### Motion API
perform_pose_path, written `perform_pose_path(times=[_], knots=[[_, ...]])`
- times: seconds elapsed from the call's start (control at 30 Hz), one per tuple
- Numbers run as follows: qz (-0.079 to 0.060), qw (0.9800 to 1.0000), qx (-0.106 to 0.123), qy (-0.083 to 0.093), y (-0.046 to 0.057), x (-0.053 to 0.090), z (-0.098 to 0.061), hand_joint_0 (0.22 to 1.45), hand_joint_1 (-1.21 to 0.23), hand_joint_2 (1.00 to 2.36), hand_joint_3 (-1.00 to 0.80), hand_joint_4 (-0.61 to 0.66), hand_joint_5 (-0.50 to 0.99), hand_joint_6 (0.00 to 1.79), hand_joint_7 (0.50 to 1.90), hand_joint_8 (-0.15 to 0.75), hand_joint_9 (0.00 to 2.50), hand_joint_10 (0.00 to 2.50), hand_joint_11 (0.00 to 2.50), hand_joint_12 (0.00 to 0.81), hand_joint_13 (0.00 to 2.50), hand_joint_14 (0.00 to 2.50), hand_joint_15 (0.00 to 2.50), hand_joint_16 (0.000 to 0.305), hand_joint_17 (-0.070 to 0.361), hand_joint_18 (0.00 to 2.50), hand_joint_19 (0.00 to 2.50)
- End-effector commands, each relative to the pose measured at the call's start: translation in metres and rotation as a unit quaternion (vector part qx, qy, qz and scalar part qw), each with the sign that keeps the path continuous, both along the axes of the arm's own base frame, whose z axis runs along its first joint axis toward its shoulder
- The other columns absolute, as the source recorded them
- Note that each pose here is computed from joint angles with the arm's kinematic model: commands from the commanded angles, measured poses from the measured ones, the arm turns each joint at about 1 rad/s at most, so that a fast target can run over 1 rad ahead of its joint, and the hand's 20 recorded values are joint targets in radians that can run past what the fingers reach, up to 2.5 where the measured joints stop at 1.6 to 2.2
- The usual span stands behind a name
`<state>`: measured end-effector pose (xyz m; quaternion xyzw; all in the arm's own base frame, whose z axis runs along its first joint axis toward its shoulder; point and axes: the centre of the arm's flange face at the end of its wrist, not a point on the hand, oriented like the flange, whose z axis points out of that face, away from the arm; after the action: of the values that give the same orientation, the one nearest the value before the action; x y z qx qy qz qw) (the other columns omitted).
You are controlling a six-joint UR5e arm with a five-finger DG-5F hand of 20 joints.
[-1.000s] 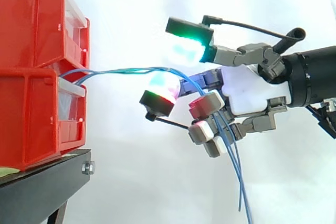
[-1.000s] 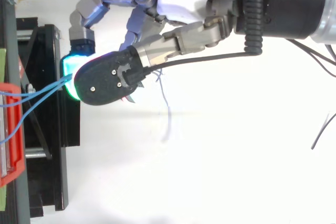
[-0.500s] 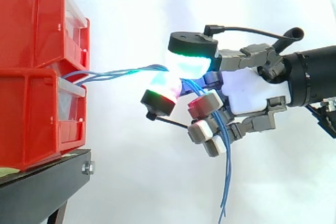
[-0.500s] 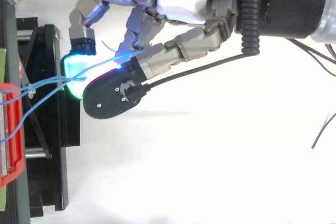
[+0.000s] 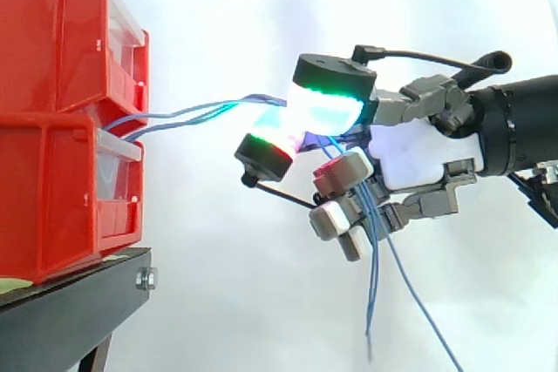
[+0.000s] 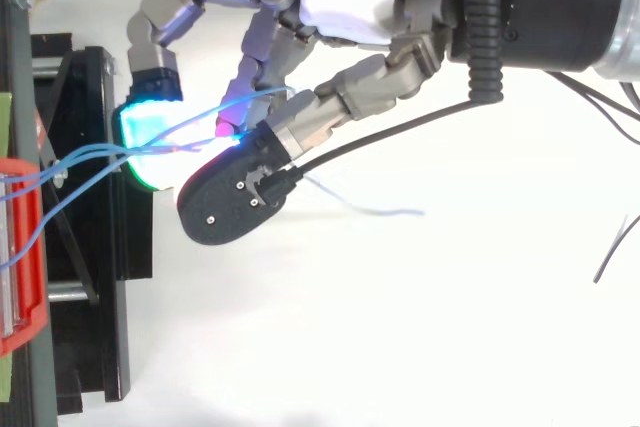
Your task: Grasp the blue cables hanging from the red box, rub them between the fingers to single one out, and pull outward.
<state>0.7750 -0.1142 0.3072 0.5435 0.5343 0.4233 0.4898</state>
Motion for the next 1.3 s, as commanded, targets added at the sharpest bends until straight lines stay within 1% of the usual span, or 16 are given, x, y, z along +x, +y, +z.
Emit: perform_pose_path(times=[0.0, 0.23, 0.27, 0.3, 0.37, 0.43, 0.5, 0.67, 0.77, 0.83, 0.9, 1.03, 1.07, 1.1, 1.2, 1.27], knots=[[-0.001, 1.0000, 0.000, -0.001, -0.001, 0.000, 0.001, 0.51, -0.82, 1.00, -0.50, 0.05, -0.15, 0.92, 0.95, 0.306, 1.28, 0.02, 1.07, 0.393, 1.06, 0.03, 0.75, 0.055, 0.124, 0.91, 0.81], [0.000, 1.0000, 0.000, 0.003, -0.004, -0.001, 0.002, 0.45, -0.74, 1.00, -0.50, 0.07, -0.16, 0.91, 0.93, 0.335, 1.28, 0.02, 1.05, 0.422, 1.08, 0.03, 0.75, 0.061, 0.138, 0.95, 0.82], [0.001, 1.0000, 0.001, 0.008, -0.006, -0.002, 0.002, 0.45, -0.73, 1.00, -0.50, 0.07, -0.16, 0.90, 0.92, 0.338, 1.29, 0.02, 1.04, 0.427, 1.08, 0.03, 0.75, 0.062, 0.140, 0.95, 0.82], [0.004, 0.9999, 0.001, 0.009, -0.006, -0.004, 0.004, 0.44, -0.71, 1.00, -0.50, 0.07, -0.16, 0.90, 0.92, 0.340, 1.29, 0.02, 1.04, 0.431, 1.08, 0.03, 0.75, 0.063, 0.141, 0.95, 0.82], [0.005, 0.9999, 0.001, 0.009, -0.005, -0.005, 0.008, 0.44, -0.71, 1.00, -0.50, 0.07, -0.16, 0.90, 0.91, 0.342, 1.29, 0.02, 1.03, 0.435, 1.08, 0.03, 0.74, 0.063, 0.142, 0.96, 0.82], [0.005, 0.9999, 0.001, 0.009, -0.005, -0.007, 0.013, 0.45, -0.68, 1.00, -0.50, 0.07, -0.16, 0.90, 0.92, 0.341, 1.29, 0.02, 1.04, 0.432, 1.08, 0.02, 0.74, 0.063, 0.141, 0.95, 0.82], [0.005, 0.9999, 0.001, 0.011, -0.007, -0.007, 0.012, 0.49, -0.64, 1.00, -0.50, 0.06, -0.16, 0.90, 0.94, 0.326, 1.28, 0.02, 1.04, 0.419, 1.07, 0.03, 0.75, 0.059, 0.132, 0.92, 0.85], [0.005, 0.9999, 0.001, 0.013, -0.006, -0.009, 0.014, 0.56, -0.60, 1.00, -0.50, 0.05, -0.15, 0.89, 0.98, 0.312, 1.30, 0.02, 1.05, 0.397, 1.07, 0.03, 0.76, 0.054, 0.121, 0.89, 0.87], [0.005, 0.9999, 0.001, 0.014, -0.006, -0.009, 0.013, 0.60, -0.64, 1.01, -0.42, 0.04, -0.15, 0.89, 0.98, 0.301, 1.30, 0.02, 1.06, 0.388, 1.07, 0.03, 0.77, 0.053, 0.118, 0.89, 0.87], [0.004, 0.9999, 0.001, 0.013, -0.007, -0.009, 0.014, 0.60, -0.65, 1.01, -0.39, 0.04, -0.15, 0.89, 0.98, 0.300, 1.30, 0.03, 1.06, 0.385, 1.07, 0.03, 0.77, 0.052, 0.117, 0.89, 0.88], [0.005, 0.9999, 0.001, 0.014, -0.006, -0.009, 0.013, 0.61, -0.71, 1.01, -0.30, 0.03, -0.15, 0.89, 0.99, 0.315, 1.31, 0.02, 1.06, 0.398, 1.08, 0.03, 0.76, 0.054, 0.122, 0.91, 0.85], [0.005, 0.9999, 0.001, 0.013, -0.006, -0.009, 0.014, 0.64, -0.80, 1.01, -0.23, 0.03, -0.15, 0.90, 1.00, 0.314, 1.29, 0.02, 1.07, 0.397, 1.08, 0.03, 0.76, 0.055, 0.124, 0.93, 0.84], [0.005, 0.9999, 0.001, 0.013, -0.006, -0.009, 0.014, 0.66, -0.82, 1.01, -0.23, -0.01, -0.16, 0.91, 0.98, 0.302, 1.27, 0.03, 1.07, 0.391, 1.07, 0.03, 0.75, 0.053, 0.119, 0.92, 0.84], [0.005, 0.9999, 0.001, 0.014, -0.006, -0.009, 0.013, 0.69, -0.86, 1.02, -0.24, -0.05, -0.17, 0.92, 1.01, 0.290, 1.24, 0.02, 1.08, 0.376, 1.06, 0.03, 0.75, 0.051, 0.115, 0.91, 0.83], [0.002, 0.9999, -0.001, 0.015, -0.006, -0.009, 0.013, 0.71, -0.87, 1.01, -0.28, -0.08, -0.17, 0.93, 0.99, 0.286, 1.24, 0.03, 1.07, 0.375, 1.06, 0.03, 0.75, 0.051, 0.115, 0.91, 0.81], [0.003, 0.9999, -0.001, 0.013, -0.006, -0.008, 0.014, 0.75, -0.87, 1.01, -0.34, -0.12, -0.18, 0.93, 1.00, 0.286, 1.23, 0.02, 1.08, 0.369, 1.05, 0.03, 0.74, 0.050, 0.112, 0.90, 0.82]])
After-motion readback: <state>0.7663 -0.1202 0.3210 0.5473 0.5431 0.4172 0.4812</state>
